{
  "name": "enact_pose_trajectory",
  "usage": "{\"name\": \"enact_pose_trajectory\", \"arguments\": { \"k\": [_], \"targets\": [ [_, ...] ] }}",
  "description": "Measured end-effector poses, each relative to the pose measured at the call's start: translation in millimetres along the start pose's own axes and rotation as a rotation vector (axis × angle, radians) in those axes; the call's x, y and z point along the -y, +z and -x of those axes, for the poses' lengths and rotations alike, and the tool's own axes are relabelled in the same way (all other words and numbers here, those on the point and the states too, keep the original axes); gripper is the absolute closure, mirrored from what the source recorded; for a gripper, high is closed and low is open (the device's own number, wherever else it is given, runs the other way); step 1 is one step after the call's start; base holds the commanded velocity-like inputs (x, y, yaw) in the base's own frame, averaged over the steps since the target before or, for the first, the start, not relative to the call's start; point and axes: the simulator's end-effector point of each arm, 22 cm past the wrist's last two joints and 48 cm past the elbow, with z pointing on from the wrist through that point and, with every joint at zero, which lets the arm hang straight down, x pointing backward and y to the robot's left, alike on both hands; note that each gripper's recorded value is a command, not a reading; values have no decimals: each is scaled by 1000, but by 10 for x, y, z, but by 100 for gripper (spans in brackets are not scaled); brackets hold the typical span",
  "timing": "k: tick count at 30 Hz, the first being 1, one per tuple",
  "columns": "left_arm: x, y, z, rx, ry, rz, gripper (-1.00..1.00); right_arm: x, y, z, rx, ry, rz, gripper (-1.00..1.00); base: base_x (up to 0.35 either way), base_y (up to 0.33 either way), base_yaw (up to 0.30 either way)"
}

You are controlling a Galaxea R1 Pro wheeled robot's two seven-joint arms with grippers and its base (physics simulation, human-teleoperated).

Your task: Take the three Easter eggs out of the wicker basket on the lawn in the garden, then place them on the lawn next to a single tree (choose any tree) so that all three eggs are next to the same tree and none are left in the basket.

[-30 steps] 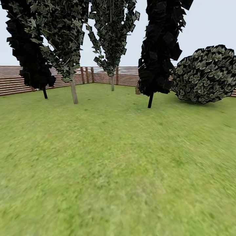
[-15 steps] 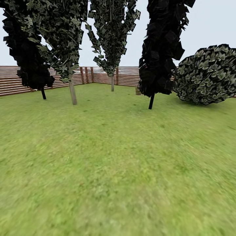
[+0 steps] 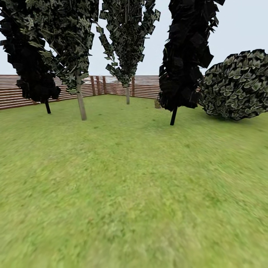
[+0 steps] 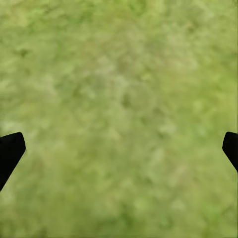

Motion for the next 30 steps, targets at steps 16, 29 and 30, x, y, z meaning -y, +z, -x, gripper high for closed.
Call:
{"name": "enact_pose_trajectory", "arguments": {
  "k": [16, 29, 30],
  "targets": [
    [1, 0, 2, 1, 0, 0, -100, 6, 0, -2, 0, -1, -2, -100, 315, 128, 0],
    [0, 0, 1, 1, 0, 0, -100, 39, 1, 1, 0, 1, -6, -100, 313, 125, 0],
    [0, -1, 1, 1, 0, 0, -100, 50, 1, 1, 0, 0, -6, -100, 313, 93, 0]
  ]
}}
